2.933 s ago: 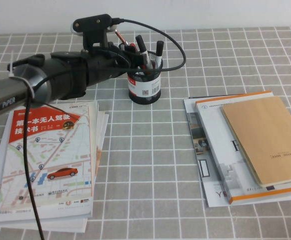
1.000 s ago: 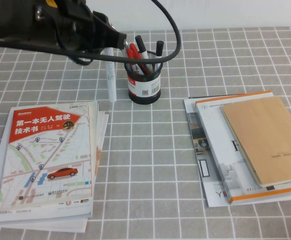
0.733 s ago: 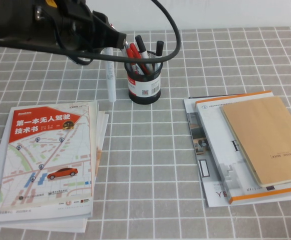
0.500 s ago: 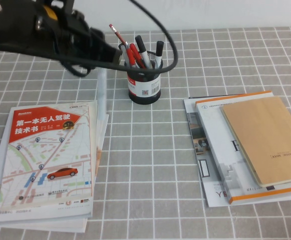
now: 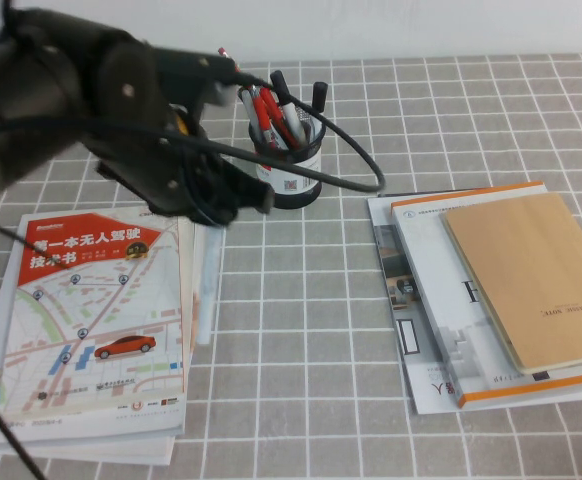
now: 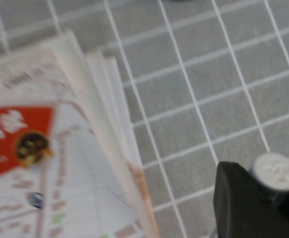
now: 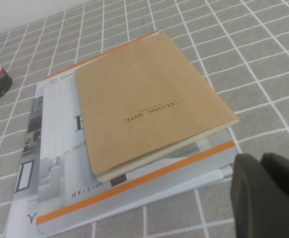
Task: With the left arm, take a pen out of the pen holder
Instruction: 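Take a marker out of the pen holder and lay it on the table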
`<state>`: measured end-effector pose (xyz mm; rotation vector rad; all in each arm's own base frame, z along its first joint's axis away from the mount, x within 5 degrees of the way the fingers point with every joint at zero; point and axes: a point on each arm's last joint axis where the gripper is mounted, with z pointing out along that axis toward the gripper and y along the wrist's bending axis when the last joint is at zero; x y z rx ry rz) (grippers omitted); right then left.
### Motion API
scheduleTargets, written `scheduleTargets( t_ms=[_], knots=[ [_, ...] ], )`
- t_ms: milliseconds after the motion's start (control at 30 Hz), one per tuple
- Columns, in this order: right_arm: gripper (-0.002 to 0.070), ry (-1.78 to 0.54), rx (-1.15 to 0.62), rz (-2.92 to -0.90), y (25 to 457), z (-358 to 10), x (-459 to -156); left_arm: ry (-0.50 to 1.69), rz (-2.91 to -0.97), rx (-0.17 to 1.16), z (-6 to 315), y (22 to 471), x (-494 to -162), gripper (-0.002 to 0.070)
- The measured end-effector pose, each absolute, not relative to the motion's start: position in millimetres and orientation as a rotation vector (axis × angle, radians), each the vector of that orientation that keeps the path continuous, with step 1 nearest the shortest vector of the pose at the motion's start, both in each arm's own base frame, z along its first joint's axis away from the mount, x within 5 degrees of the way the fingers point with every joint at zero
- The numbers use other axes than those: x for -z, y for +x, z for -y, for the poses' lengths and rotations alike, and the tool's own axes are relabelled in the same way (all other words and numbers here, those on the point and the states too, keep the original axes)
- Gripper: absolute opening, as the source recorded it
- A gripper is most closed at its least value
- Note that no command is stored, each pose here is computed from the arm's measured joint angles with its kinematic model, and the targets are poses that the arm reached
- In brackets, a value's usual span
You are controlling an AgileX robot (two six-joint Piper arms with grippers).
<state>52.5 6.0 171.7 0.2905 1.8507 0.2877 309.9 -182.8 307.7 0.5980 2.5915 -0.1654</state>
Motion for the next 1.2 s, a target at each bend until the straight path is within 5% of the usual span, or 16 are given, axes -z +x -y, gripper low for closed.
scheduleTargets(
  t_ms=[300,1200],
  knots=[
    [-0.0013,0.292,-0.289,-1.851,52.5,-6.0,-171.7,0.554,-2.792,0.153,199.7,317.9,-263.5,0.0109],
    [-0.0013,0.292,-0.289,-1.851,52.5,-6.0,-171.7,0.561,-2.932,0.125,229.1,360.3,-247.0,0.0109]
  ],
)
